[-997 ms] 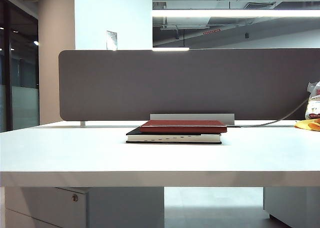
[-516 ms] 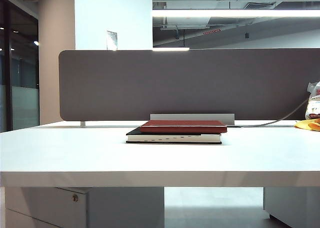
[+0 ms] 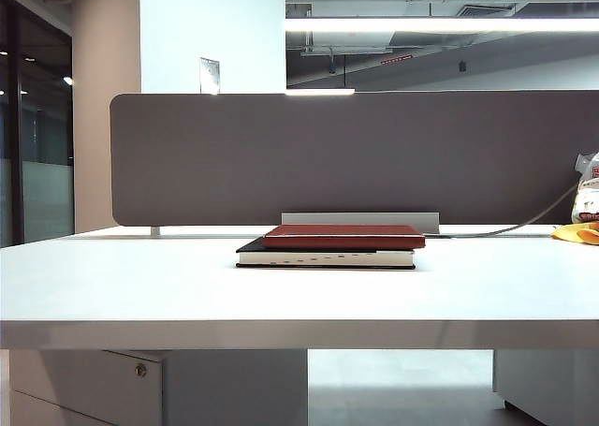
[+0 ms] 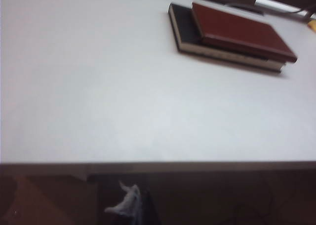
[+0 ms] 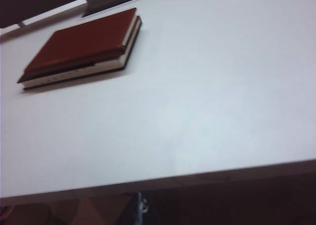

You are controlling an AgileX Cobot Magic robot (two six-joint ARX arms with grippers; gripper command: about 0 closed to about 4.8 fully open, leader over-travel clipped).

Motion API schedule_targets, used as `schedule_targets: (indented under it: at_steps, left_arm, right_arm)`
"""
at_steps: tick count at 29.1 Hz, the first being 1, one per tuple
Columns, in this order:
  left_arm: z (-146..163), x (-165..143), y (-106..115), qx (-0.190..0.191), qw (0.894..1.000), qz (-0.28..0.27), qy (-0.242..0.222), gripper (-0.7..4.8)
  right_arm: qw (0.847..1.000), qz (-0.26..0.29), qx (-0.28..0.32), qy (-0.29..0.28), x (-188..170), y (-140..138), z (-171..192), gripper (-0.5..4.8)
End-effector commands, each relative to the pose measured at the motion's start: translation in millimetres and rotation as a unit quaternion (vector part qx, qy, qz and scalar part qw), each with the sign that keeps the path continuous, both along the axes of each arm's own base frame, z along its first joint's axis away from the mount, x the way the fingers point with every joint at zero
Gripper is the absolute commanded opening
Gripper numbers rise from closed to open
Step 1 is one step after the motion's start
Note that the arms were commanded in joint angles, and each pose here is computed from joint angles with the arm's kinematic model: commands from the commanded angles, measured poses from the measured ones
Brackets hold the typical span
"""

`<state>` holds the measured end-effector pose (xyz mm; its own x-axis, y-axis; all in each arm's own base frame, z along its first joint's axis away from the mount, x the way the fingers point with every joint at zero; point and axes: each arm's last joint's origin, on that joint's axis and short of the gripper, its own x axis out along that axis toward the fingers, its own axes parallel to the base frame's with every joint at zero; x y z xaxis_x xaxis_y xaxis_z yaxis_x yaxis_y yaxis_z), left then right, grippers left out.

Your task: Pick up the red book and place it on top of the black book.

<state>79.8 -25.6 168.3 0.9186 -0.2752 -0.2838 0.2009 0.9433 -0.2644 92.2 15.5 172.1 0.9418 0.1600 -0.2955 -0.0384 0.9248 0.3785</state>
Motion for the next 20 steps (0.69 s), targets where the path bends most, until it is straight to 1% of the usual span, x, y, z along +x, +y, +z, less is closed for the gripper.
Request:
schedule_targets:
  at_steps: [1, 3, 9, 13, 20]
  left_arm:
    - [-4.6, 2.1, -0.8, 0.001, 1.000, -0.002, -0.004, -0.06]
    - [-7.9, 2.9, -1.0, 0.013, 1.000, -0.003, -0.004, -0.06]
    - [-18.5, 5.8, -1.4, 0.025, 1.000, 0.003, -0.003, -0.06]
    - [-18.5, 5.9, -1.4, 0.036, 0.999, 0.000, -0.007, -0.06]
    - [-18.6, 5.9, -1.4, 0.061, 0.998, -0.008, -0.014, -0.06]
  right_arm:
    - [1.000, -0.006, -0.001, 0.004, 1.1, -0.1, -5.0, -0.03]
    - [1.000, -0.013, -0.004, 0.014, 1.8, -0.3, -12.2, -0.03]
    - [0.999, -0.014, -0.008, 0.031, 2.4, -0.4, -27.8, -0.03]
    - [0.999, -0.025, -0.013, 0.029, 2.5, -1.0, -28.2, -0.03]
    - [0.999, -0.022, -0.026, 0.029, 2.5, -1.1, -28.6, -0.03]
